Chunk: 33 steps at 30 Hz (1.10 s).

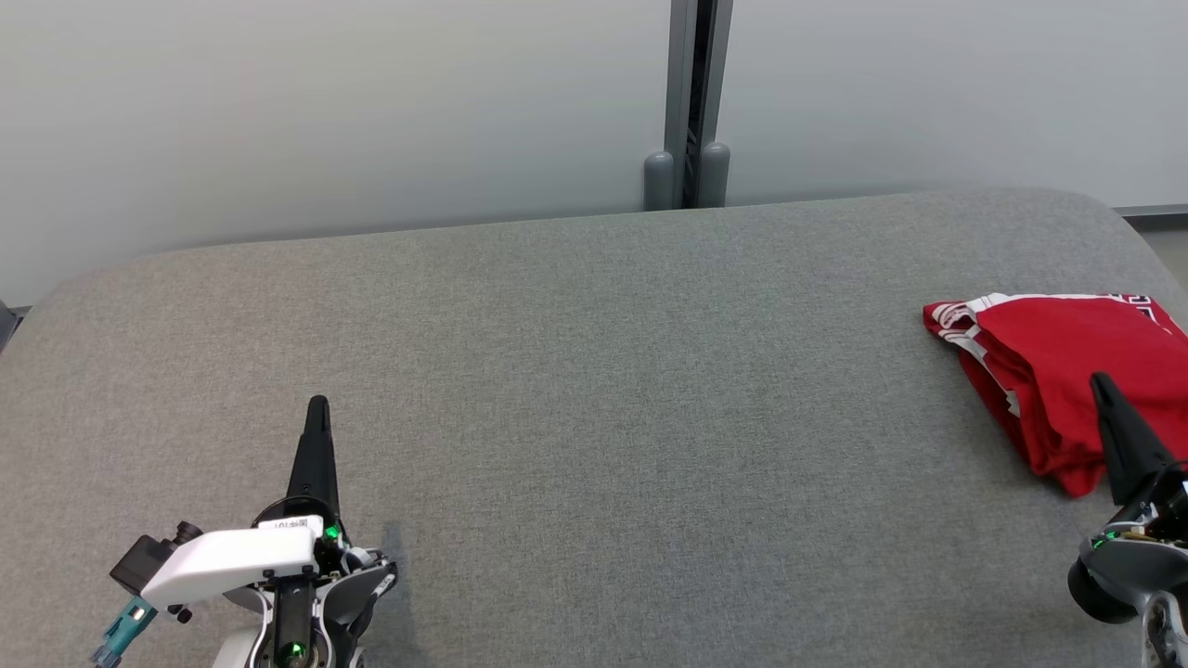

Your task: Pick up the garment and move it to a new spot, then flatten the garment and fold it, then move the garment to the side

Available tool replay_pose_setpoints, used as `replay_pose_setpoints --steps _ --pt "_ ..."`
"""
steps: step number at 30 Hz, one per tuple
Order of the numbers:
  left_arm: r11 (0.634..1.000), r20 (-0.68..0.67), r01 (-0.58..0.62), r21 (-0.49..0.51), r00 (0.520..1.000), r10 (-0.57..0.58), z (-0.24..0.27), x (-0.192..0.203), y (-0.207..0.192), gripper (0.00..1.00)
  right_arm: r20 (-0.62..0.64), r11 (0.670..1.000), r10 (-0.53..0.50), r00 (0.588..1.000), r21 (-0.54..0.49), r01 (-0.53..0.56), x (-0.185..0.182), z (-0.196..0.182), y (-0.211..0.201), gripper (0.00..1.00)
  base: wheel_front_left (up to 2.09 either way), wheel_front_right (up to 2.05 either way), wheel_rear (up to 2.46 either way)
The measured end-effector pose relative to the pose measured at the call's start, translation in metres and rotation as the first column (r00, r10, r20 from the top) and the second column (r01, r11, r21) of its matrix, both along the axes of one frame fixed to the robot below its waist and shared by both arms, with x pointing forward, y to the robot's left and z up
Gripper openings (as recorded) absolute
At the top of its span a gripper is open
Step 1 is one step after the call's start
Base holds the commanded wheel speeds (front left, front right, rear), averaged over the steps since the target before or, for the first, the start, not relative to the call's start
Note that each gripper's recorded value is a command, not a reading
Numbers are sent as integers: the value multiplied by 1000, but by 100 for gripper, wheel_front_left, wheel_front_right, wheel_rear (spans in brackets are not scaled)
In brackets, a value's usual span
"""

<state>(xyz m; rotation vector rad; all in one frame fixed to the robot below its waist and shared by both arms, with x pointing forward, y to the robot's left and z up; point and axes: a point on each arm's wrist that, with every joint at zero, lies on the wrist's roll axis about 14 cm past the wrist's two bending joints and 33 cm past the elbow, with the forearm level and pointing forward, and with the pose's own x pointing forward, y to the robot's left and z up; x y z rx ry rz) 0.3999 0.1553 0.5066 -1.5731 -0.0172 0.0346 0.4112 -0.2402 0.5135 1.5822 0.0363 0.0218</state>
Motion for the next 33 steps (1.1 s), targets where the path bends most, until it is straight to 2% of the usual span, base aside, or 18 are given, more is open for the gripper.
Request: replay_pose_setpoints --steps 33 --pt "1000 0 0 0 1000 0 0 0 0 0 0 1000 1 1000 -1 -1 0 0 0 0 0 0 0"
